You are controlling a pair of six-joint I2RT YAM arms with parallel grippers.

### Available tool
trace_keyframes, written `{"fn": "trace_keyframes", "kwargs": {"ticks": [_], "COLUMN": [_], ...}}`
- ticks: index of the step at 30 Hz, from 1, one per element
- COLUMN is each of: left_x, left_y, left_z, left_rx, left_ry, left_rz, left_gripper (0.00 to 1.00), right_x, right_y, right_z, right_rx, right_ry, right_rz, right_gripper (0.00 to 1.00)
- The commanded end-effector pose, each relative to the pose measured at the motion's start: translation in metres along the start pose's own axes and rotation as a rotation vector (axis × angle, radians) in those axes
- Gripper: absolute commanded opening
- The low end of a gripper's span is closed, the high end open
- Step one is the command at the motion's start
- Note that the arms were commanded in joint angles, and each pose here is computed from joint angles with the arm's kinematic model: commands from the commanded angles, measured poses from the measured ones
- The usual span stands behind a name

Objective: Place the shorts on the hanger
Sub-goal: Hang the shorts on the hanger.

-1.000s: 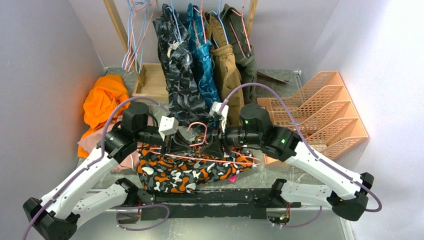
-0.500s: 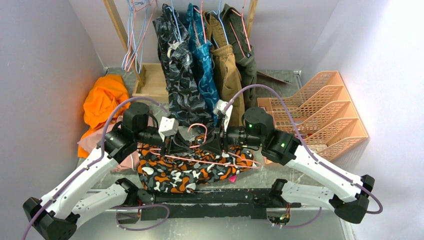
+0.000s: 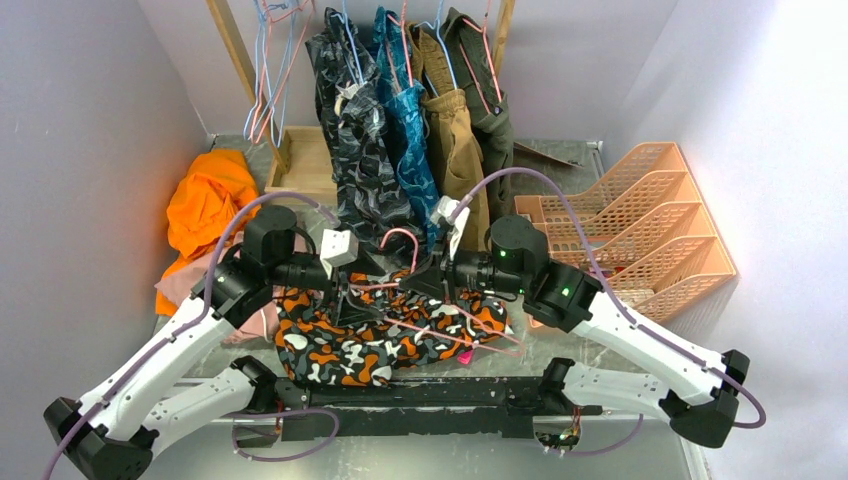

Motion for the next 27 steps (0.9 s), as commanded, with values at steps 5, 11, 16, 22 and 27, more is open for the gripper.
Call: {"fn": "trace_keyframes", "kwargs": {"ticks": [5, 11, 16, 22, 27], "left_x": [-0.002, 0.001, 0.025, 0.037, 0.034], "left_y": [-0.03, -0.04, -0.034, -0.015, -0.005], "left_z": [0.008, -0.012, -0.038, -0.045, -0.04], "left_rx": [0.335, 0.301, 0.107, -0.129, -0.214], "left_ry": [-0.083, -0.037, 0.123, 0.15, 0.14], "left_rz": [-0.177, -0.346, -0.289, -0.15, -0.111], "left_gripper": [0.99, 1.0, 1.0, 1.0, 0.97], "right_x": [-0.013, -0.02, -0.006, 0.005, 0.013], "right_y": [-0.033, -0.028, -0.03, -0.029, -0.028], "right_z": [-0.037, -0.013, 0.006, 0.025, 0.028], "right_rx": [-0.34, -0.168, -0.03, 0.103, 0.123], "right_ry": [0.025, -0.007, -0.094, -0.104, -0.107], "right_rz": [-0.064, -0.11, -0.134, -0.16, -0.186], "right_gripper": [0.0, 0.0, 0.0, 0.0, 0.0]}}
Point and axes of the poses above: each gripper's point midway between its finger pads, its own y axis out along the fingers, its own z axis along the line the jaws close on, x = y × z, the point moved 3 cm from there along -y, back along the fingers, and after that the axes turned 10 degrees about -y, right-handed, at the moved point
